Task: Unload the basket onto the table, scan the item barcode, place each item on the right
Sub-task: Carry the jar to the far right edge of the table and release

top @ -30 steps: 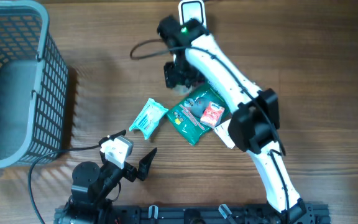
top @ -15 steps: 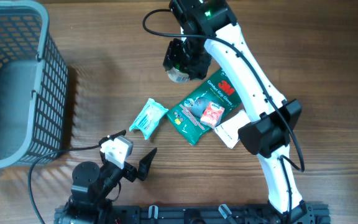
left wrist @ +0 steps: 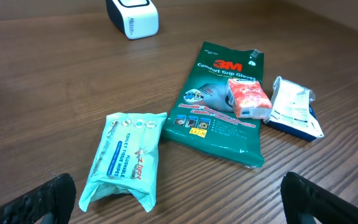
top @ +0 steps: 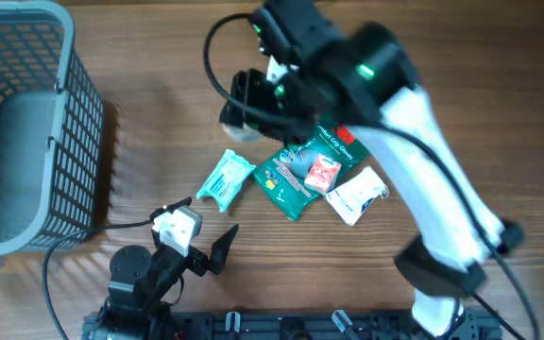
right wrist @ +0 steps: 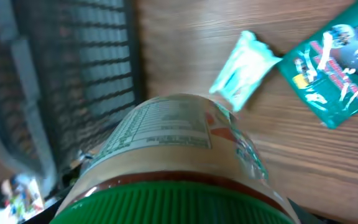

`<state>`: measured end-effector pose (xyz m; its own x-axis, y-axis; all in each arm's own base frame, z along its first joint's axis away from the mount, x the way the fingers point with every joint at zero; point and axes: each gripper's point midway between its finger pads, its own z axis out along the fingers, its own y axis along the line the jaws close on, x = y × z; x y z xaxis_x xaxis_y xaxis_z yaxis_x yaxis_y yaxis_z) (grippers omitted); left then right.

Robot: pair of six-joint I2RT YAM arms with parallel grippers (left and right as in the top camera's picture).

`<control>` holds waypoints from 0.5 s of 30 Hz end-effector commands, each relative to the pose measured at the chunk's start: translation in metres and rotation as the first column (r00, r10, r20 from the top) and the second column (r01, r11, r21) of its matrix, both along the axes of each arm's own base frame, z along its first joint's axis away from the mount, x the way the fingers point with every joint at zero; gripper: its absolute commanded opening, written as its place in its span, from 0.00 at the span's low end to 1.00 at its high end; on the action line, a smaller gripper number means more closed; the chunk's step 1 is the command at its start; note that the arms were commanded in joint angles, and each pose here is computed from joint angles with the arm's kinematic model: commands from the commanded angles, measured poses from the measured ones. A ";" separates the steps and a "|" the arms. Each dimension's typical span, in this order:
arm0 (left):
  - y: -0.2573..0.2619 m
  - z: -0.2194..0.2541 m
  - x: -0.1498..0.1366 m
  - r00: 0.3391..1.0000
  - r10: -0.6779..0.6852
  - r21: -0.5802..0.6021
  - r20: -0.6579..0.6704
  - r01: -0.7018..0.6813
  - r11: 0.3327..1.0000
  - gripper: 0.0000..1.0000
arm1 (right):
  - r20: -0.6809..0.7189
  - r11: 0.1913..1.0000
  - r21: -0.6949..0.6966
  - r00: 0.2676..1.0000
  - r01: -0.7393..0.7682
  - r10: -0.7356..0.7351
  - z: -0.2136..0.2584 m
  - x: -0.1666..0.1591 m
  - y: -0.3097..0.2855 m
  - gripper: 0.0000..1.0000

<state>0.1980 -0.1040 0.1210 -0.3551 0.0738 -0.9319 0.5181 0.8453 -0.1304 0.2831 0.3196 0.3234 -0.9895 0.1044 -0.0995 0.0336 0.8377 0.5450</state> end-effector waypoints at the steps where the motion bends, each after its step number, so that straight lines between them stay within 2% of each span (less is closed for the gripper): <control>1: 0.001 0.001 0.000 1.000 0.003 0.000 0.006 -0.003 1.000 1.00 | 0.162 0.999 0.049 0.987 0.006 -0.014 0.054 -0.026 -0.016 0.59; 4: 0.001 0.001 0.000 1.000 0.002 0.000 0.006 -0.002 1.000 1.00 | 0.292 0.994 -0.040 0.953 0.100 -0.085 0.060 -0.010 -0.037 0.60; 6: 0.001 0.001 0.000 1.000 0.003 0.000 0.006 -0.003 1.000 1.00 | 0.420 0.964 -0.137 0.895 0.226 -0.150 0.063 0.012 -0.062 0.60; 10: 0.001 0.001 0.000 1.000 0.002 0.000 0.006 -0.002 1.000 1.00 | 0.656 0.789 -0.272 0.706 0.552 -0.268 0.071 0.058 -0.120 0.60; 15: 0.001 0.001 0.000 1.000 0.003 0.000 0.006 -0.003 1.000 1.00 | 0.793 0.654 -0.223 0.525 0.723 -0.310 0.073 0.109 -0.131 0.59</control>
<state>0.1980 -0.1040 0.1210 -0.3551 0.0738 -0.9319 0.5178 0.8455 -0.1303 0.3548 0.2182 0.3947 -0.5903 0.3360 -0.7339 0.2070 0.9418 0.2647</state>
